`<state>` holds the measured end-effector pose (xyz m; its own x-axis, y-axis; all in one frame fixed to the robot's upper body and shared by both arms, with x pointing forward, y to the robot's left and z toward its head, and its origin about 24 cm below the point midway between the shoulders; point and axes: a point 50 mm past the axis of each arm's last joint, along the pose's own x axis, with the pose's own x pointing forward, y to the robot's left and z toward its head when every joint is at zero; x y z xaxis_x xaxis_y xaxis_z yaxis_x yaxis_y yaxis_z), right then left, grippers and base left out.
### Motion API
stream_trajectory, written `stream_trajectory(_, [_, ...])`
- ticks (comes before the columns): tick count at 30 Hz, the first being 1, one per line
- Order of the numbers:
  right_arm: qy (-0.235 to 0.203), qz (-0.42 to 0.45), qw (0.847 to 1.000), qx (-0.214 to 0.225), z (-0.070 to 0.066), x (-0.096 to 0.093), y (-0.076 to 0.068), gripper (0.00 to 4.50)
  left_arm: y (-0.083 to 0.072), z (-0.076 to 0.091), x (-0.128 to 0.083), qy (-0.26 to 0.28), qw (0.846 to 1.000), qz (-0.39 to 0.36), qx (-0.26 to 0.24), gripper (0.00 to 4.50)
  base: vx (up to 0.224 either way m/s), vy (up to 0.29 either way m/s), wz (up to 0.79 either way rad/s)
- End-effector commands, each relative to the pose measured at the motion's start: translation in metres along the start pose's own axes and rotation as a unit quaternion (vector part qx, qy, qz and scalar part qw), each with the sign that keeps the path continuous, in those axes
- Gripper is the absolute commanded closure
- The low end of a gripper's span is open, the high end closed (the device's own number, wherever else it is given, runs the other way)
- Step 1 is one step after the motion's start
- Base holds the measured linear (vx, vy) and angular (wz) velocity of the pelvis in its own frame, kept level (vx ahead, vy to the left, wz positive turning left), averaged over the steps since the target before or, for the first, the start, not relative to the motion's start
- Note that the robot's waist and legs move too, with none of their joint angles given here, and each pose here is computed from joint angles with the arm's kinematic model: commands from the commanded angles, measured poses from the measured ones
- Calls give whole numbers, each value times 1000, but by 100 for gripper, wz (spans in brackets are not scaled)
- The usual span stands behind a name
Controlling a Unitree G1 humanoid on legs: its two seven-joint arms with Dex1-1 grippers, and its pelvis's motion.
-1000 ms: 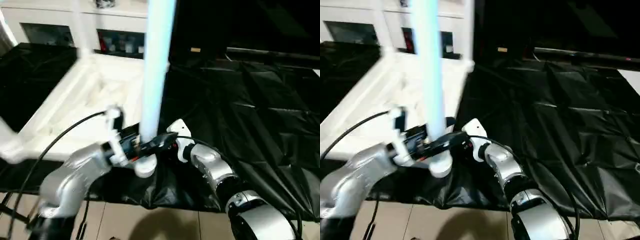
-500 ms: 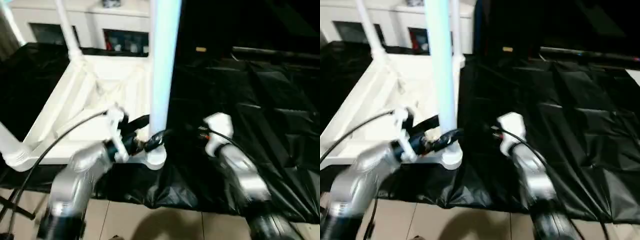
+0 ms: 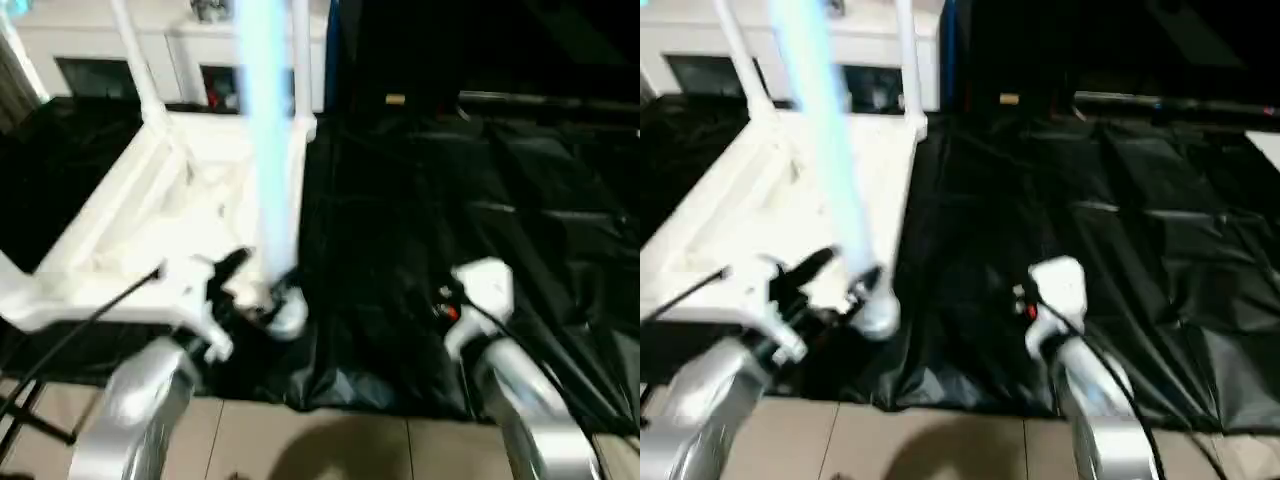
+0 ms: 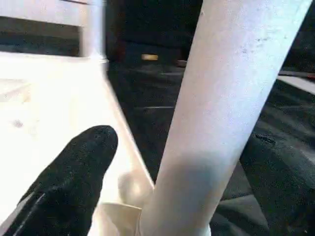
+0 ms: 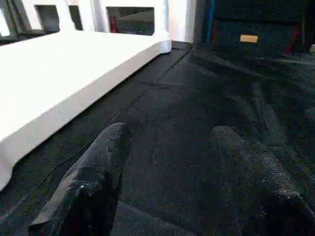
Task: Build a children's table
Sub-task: Rotate table base
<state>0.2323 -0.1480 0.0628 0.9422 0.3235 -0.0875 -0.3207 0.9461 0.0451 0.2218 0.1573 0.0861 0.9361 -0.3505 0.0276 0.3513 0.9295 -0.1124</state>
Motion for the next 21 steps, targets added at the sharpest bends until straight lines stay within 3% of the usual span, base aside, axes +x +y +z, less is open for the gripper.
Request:
stream_trajectory(1, [1, -1, 1000, 7, 1, -4, 3, 153, 12, 8, -6, -30, 997, 66, 24, 8, 0, 0, 0])
stream_trajectory(4, [5, -13, 1000, 27, 0, -8, 3, 153, 17, 8, -11, -38, 996, 80, 6, 8, 0, 0, 0])
stream_trajectory(8, [11, -15, 1000, 22, 3, -7, 2, 153, 18, 1, -14, -18, 997, 70, 6, 8, 0, 0, 0])
stream_trajectory(15, [28, 40, 999, -15, 3, -8, 4, 153, 15, 10, -19, -103, 992, 57, -51, 8, 0, 0, 0])
stream_trajectory(21, [36, 45, 998, -20, 3, -6, 1, 153, 4, 2, -10, -60, 997, -17, -44, 8, 0, 0, 0])
